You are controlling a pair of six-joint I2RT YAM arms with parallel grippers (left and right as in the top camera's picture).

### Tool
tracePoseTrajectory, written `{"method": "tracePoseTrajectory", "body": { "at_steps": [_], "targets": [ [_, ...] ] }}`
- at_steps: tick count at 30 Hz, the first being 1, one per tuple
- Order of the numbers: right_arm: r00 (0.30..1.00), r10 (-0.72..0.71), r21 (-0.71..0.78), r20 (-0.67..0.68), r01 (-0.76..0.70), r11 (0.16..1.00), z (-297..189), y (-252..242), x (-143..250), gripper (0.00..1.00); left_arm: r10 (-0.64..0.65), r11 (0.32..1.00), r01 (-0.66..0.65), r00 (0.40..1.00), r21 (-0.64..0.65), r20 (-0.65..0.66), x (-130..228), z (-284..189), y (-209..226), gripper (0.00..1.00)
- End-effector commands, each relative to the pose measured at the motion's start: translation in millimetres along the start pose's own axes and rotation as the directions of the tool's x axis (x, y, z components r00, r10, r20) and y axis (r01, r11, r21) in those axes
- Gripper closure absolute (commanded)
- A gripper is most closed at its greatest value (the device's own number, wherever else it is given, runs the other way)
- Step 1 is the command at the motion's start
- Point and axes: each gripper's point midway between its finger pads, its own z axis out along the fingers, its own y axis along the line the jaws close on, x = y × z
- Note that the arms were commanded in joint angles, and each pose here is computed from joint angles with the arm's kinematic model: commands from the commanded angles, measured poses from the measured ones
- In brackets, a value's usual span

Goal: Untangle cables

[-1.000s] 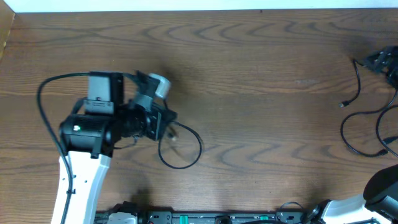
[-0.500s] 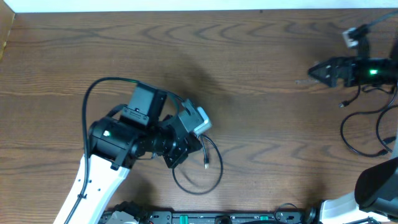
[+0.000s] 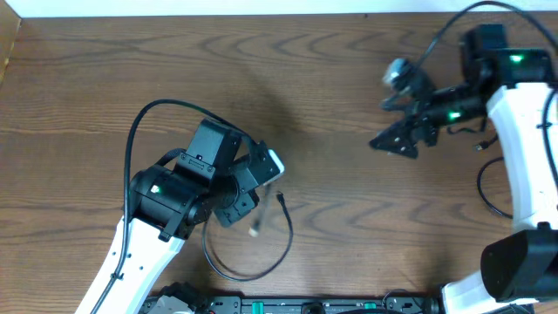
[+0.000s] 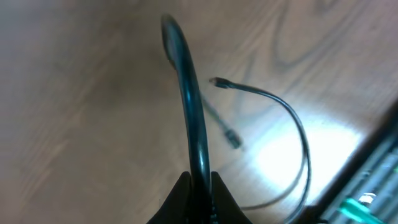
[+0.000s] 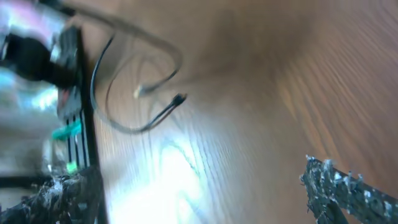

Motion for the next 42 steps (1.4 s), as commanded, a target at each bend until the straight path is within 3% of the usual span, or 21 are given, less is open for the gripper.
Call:
{"method": "tracePoseTrajectory", "body": {
  "at_steps": [1, 4, 9, 16, 19, 22, 24, 25, 26, 27, 28, 30, 31, 33, 35, 37, 38, 42],
  "targets": [
    [0.958, -0.287, -0.052, 0.018, 0.288, 0.956, 13, 21, -16, 0.01, 0.197, 0.979, -0.197, 0.980, -0.042, 0.004, -5, -3, 6, 0.93],
    [0.913, -0.408, -0.093, 0.022, 0.408, 0.908, 28, 36, -24, 0.01, 0.334, 0.942, -0.333, 0.942, -0.050, 0.036, -16, -2, 2, 0.92],
    [0.875, -0.482, -0.108, 0.038, 0.484, 0.869, 43, 46, -37, 0.02, 0.443, 0.897, -0.440, 0.889, -0.053, 0.119, -37, -3, -10, 0.93],
    [0.851, -0.525, -0.157, 0.006, 0.520, 0.840, 59, 62, -37, 0.03, 0.500, 0.858, -0.509, 0.797, -0.069, 0.338, -84, -14, -31, 0.93],
    [0.844, -0.536, -0.182, -0.010, 0.525, 0.831, 64, 70, -35, 0.10, 0.510, 0.849, -0.522, 0.764, -0.086, 0.396, -97, -19, -35, 0.93],
    [0.844, -0.535, -0.203, -0.013, 0.522, 0.828, 66, 77, -34, 0.21, 0.511, 0.849, -0.521, 0.762, -0.093, 0.398, -99, -20, -35, 0.92],
    [0.848, -0.530, -0.217, -0.017, 0.514, 0.830, 67, 80, -32, 0.23, 0.496, 0.858, -0.505, 0.774, -0.090, 0.394, -98, -19, -33, 0.93],
    [0.848, -0.529, -0.218, -0.018, 0.513, 0.830, 67, 80, -32, 0.37, 0.486, 0.865, -0.493, 0.782, -0.089, 0.390, -98, -19, -32, 0.93],
    [0.848, -0.530, -0.218, -0.018, 0.514, 0.830, 67, 80, -32, 0.57, 0.477, 0.870, -0.486, 0.787, -0.085, 0.391, -98, -19, -32, 0.93],
    [0.848, -0.529, -0.218, -0.018, 0.513, 0.830, 67, 80, -32, 0.83, 0.467, 0.876, -0.476, 0.792, -0.080, 0.393, -98, -19, -32, 0.93],
    [0.848, -0.529, -0.217, -0.020, 0.513, 0.830, 67, 80, -32, 0.99, 0.463, 0.877, -0.474, 0.794, -0.078, 0.393, -98, -19, -32, 0.93],
    [0.856, -0.515, -0.214, -0.035, 0.497, 0.841, 67, 79, -30, 0.99, 0.453, 0.883, -0.464, 0.800, -0.073, 0.394, -98, -19, -32, 0.92],
    [0.859, -0.510, -0.212, -0.044, 0.491, 0.845, 67, 78, -29, 0.99, 0.441, 0.889, -0.453, 0.806, -0.068, 0.395, -98, -19, -32, 0.85],
    [0.861, -0.506, -0.208, -0.058, 0.485, 0.849, 67, 76, -28, 0.99, 0.413, 0.902, -0.428, 0.820, -0.055, 0.397, -98, -19, -32, 0.48],
    [0.858, -0.509, -0.197, -0.073, 0.488, 0.850, 67, 72, -27, 0.99, 0.392, 0.912, -0.408, 0.830, -0.046, 0.398, -98, -19, -32, 0.45],
    [0.861, -0.498, -0.167, -0.101, 0.478, 0.862, 66, 63, -25, 0.99, 0.358, 0.925, -0.378, 0.844, -0.032, 0.399, -98, -19, -32, 0.26],
    [0.873, -0.473, -0.144, -0.117, 0.457, 0.878, 65, 57, -26, 0.99, 0.340, 0.932, -0.361, 0.852, -0.022, 0.399, -97, -19, -33, 0.24],
    [0.944, -0.250, 0.106, -0.218, 0.277, 0.955, 55, 3, -27, 0.99, 0.247, 0.961, -0.277, 0.885, 0.019, 0.395, -96, -18, -33, 0.13]
  ]
}}
